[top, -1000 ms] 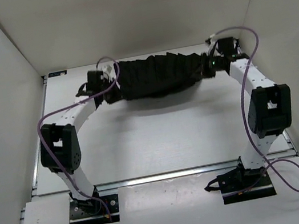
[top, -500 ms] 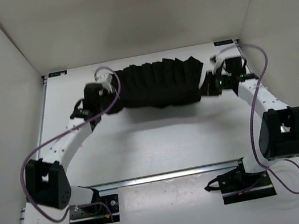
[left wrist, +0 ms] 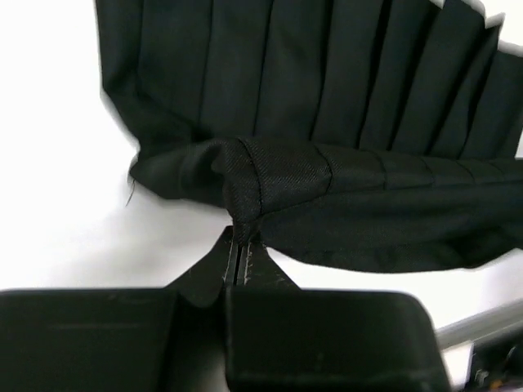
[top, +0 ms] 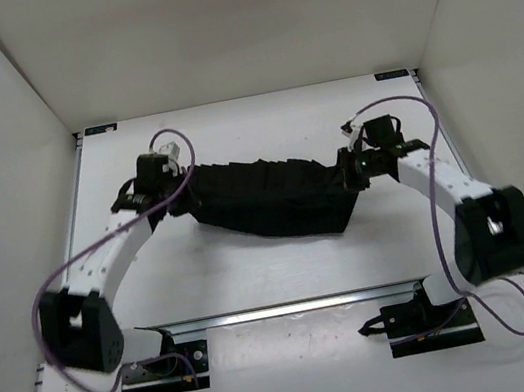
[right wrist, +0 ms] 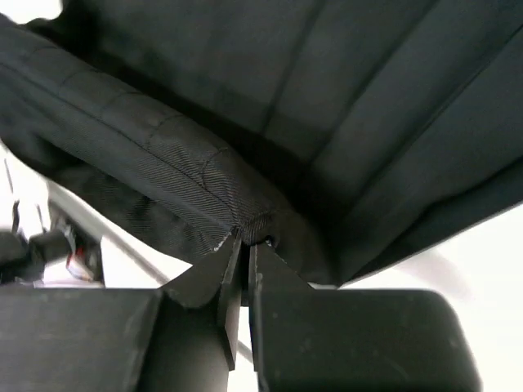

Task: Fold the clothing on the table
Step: Fold the skirt

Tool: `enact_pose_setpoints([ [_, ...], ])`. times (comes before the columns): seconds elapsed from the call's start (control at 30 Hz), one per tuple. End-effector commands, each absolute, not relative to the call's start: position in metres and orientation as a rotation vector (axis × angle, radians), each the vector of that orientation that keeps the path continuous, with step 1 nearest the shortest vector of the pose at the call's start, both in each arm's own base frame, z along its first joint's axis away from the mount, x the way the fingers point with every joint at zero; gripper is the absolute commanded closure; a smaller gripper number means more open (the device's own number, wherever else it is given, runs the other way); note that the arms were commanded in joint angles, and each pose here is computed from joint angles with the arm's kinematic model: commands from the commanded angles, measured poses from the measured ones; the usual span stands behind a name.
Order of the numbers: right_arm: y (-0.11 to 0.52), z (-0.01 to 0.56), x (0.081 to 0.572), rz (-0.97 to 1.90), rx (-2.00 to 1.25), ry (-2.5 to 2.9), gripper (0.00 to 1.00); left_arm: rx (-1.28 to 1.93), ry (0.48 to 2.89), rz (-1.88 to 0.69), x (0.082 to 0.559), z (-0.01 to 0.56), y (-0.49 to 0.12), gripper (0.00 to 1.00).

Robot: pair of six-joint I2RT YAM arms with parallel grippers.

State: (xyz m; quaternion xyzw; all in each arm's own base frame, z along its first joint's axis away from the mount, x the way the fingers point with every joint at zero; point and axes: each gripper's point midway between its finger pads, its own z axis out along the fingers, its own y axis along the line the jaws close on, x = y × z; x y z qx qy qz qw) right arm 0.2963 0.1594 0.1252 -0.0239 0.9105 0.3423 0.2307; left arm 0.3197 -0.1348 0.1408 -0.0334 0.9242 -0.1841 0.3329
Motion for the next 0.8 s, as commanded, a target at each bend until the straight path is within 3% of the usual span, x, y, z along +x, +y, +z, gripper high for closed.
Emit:
enact_pose_setpoints([
  [0.0,0.145,0.130,0.368,0.828,-0.058,2.431,1.00,-0.109,2.382,-0.472,0.393,0.142,-0.137,1.00],
  [0.13,0.118,0.138,0.435,0.785,0.095,2.385,1.00,-0.075,2.349,-0.495,0.473,0.164,-0.161,1.00],
  [0.17,0.112,0.136,0.444,0.799,0.122,2.380,1.00,-0.083,2.377,-0.481,0.493,0.157,-0.164,0.86],
  [0.2,0.107,0.137,0.456,0.817,0.130,2.371,0.98,-0.086,2.439,-0.457,0.504,0.127,-0.167,0.63],
  [0.23,0.106,0.138,0.467,0.832,0.132,2.365,0.81,-0.126,2.457,-0.445,0.522,0.123,-0.168,0.25],
  [0.27,0.109,0.137,0.472,0.860,0.134,2.369,0.69,-0.141,2.444,-0.459,0.534,0.136,-0.171,0.02],
  [0.33,0.096,0.147,0.490,0.833,0.140,2.337,0.36,-0.175,2.464,-0.462,0.549,0.122,-0.168,0.02],
  [0.37,0.097,0.150,0.494,0.819,0.118,2.324,0.33,-0.185,2.446,-0.451,0.554,0.123,-0.164,0.01],
  [0.43,0.095,0.169,0.503,0.747,0.082,2.269,0.09,-0.182,2.412,-0.420,0.552,0.131,-0.163,0.02],
  [0.6,0.090,0.170,0.506,0.677,0.027,2.232,0.07,-0.140,2.340,-0.411,0.538,0.131,-0.161,0.02],
  [0.77,0.080,0.114,0.490,0.613,0.039,2.381,0.07,-0.061,2.400,-0.396,0.516,0.106,-0.174,0.01],
])
